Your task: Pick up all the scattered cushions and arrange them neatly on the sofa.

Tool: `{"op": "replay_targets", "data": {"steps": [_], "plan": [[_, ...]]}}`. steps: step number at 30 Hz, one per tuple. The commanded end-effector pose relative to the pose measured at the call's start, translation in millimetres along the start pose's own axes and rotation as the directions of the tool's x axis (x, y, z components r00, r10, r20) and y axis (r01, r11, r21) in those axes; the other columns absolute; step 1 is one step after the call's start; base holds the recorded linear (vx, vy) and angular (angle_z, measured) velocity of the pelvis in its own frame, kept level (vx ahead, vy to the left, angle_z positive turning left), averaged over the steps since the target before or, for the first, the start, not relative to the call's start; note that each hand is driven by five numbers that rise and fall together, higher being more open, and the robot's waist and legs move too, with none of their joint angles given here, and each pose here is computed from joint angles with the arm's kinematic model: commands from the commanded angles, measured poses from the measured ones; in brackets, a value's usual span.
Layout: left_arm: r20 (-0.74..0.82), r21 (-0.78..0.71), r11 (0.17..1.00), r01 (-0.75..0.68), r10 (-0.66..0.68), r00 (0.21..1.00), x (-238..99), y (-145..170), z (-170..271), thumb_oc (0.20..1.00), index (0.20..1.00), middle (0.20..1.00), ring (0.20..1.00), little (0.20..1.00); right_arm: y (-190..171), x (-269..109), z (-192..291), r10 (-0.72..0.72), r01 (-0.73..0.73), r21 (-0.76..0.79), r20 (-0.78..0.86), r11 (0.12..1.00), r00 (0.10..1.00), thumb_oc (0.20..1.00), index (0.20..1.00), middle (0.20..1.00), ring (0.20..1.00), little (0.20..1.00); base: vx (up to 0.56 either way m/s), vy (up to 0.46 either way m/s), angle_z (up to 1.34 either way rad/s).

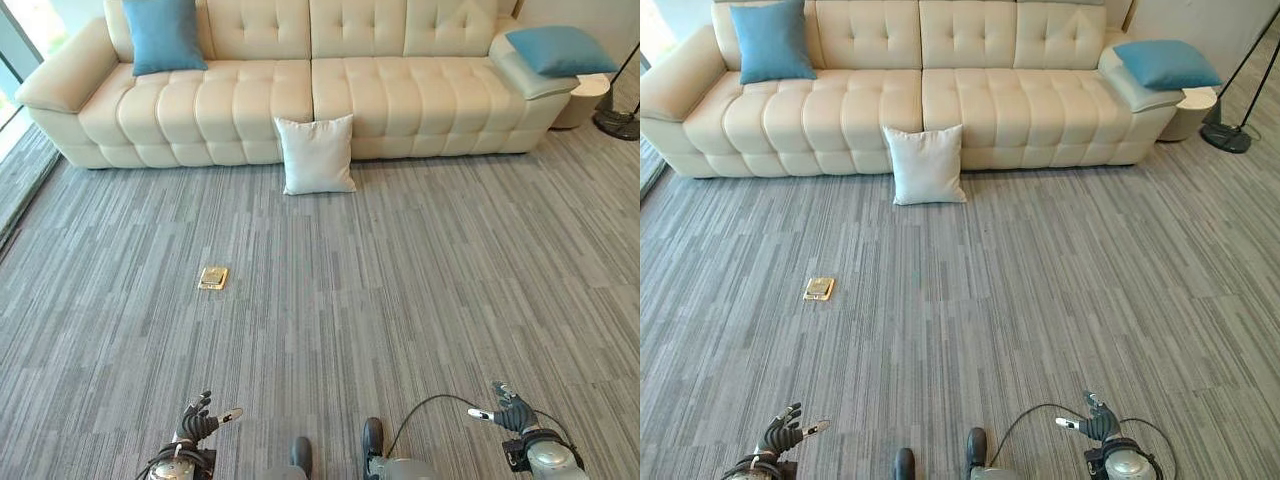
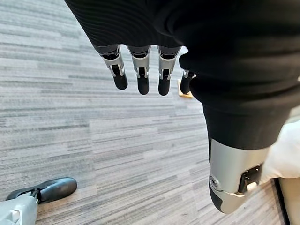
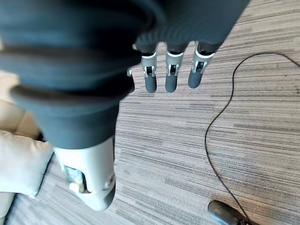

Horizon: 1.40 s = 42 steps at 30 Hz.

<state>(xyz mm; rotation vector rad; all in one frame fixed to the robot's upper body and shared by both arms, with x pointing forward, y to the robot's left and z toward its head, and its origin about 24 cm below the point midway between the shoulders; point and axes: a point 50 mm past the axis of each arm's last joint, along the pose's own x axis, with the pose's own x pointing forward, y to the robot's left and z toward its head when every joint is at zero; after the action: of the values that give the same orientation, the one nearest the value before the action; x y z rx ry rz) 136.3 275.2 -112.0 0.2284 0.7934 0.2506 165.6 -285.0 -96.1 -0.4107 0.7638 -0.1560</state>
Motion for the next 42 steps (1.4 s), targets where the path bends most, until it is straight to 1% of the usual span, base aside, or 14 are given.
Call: {"op": "replay_targets", "data": {"steps": [1, 4, 5, 12, 17, 19, 24, 28, 32, 35, 39, 42], "plan": [[0.098, -0.010, 0.999, -0.046, 0.047, 0.994, 7, 15, 26, 1.000, 1.000, 1.000, 1.000, 1.000, -3, 12, 37, -0.026, 0.024, 0.015, 0.108, 1.000, 0.994, 1.000, 1.000, 1.000, 1.000, 1.000, 0.05, 0.065, -0.24], [0.109, -0.040, 0.998, -0.047, 0.051, 0.993, 7, 15, 29, 1.000, 1.000, 1.000, 1.000, 1.000, 2, 14, 45, -0.008, 0.006, 0.017, 0.132, 1.000, 0.991, 1.000, 1.000, 1.000, 1.000, 1.000, 0.09, 0.137, -0.25], [0.121, -0.056, 0.997, -0.050, 0.056, 0.991, 7, 15, 33, 1.000, 1.000, 1.000, 1.000, 1.000, 7, 14, 55, 0.011, -0.016, 0.028, 0.168, 0.999, 0.986, 1.000, 1.000, 1.000, 1.000, 1.000, 0.09, 0.131, -0.33], [0.140, -0.051, 0.998, -0.029, 0.036, 0.989, 8, 7, 38, 1.000, 1.000, 1.000, 1.000, 1.000, 16, 11, 71, 0.050, -0.061, 0.037, 0.241, 0.997, 0.969, 1.000, 1.000, 1.000, 1.000, 1.000, 0.19, 0.074, -0.13], [0.131, -0.056, 0.998, -0.016, 0.023, 0.991, 10, 1, 38, 1.000, 1.000, 1.000, 1.000, 1.000, 11, 9, 65, 0.044, -0.055, 0.044, 0.228, 0.998, 0.973, 1.000, 1.000, 1.000, 1.000, 1.000, 0.39, -0.058, 0.21], [0.132, -0.026, 1.000, 0.003, 0.000, 0.991, 10, -4, 38, 1.000, 1.000, 1.000, 1.000, 1.000, 6, 5, 54, 0.038, -0.048, 0.045, 0.206, 0.998, 0.978, 1.000, 1.000, 1.000, 1.000, 1.000, 0.47, -0.151, 0.61], [0.115, -0.028, 0.999, 0.036, -0.032, 0.993, 9, -11, 34, 1.000, 1.000, 1.000, 1.000, 1.000, 1, 1, 37, 0.008, -0.022, 0.086, 0.159, 0.996, 0.987, 1.000, 1.000, 1.000, 1.000, 1.000, 0.33, -0.219, 0.79], [0.108, 0.016, 0.999, 0.047, -0.048, 0.993, 14, -14, 38, 1.000, 1.000, 1.000, 1.000, 1.000, -2, 2, 39, -0.007, -0.005, 0.078, 0.158, 0.997, 0.987, 1.000, 1.000, 1.000, 1.000, 1.000, 0.33, -0.221, 0.11], [0.141, 0.049, 0.997, 0.065, -0.072, 0.987, 14, -16, 47, 1.000, 1.000, 1.000, 1.000, 1.000, -2, 6, 48, -0.006, -0.003, 0.050, 0.178, 0.999, 0.984, 1.000, 1.000, 1.000, 1.000, 1.000, 0.35, -0.068, -0.02], [0.152, 0.070, 0.996, 0.049, -0.059, 0.987, 15, -12, 50, 1.000, 1.000, 1.000, 1.000, 1.000, -1, 7, 56, -0.012, 0.002, 0.045, 0.201, 0.999, 0.979, 1.000, 1.000, 1.000, 1.000, 1.000, 0.39, 0.005, 0.05], [0.139, 0.069, 0.997, 0.043, -0.053, 0.989, 14, -11, 47, 1.000, 1.000, 1.000, 1.000, 1.000, 1, 8, 62, -0.007, 0.000, 0.032, 0.221, 0.999, 0.975, 1.000, 1.000, 1.000, 1.000, 1.000, 0.45, 0.088, -0.10], [0.099, 0.065, 0.997, 0.044, -0.050, 0.994, 11, -11, 35, 1.000, 1.000, 1.000, 1.000, 1.000, 9, 7, 60, 0.022, -0.024, 0.008, 0.216, 1.000, 0.976, 1.000, 1.000, 1.000, 1.000, 1.000, 0.56, 0.211, -0.33]]}}
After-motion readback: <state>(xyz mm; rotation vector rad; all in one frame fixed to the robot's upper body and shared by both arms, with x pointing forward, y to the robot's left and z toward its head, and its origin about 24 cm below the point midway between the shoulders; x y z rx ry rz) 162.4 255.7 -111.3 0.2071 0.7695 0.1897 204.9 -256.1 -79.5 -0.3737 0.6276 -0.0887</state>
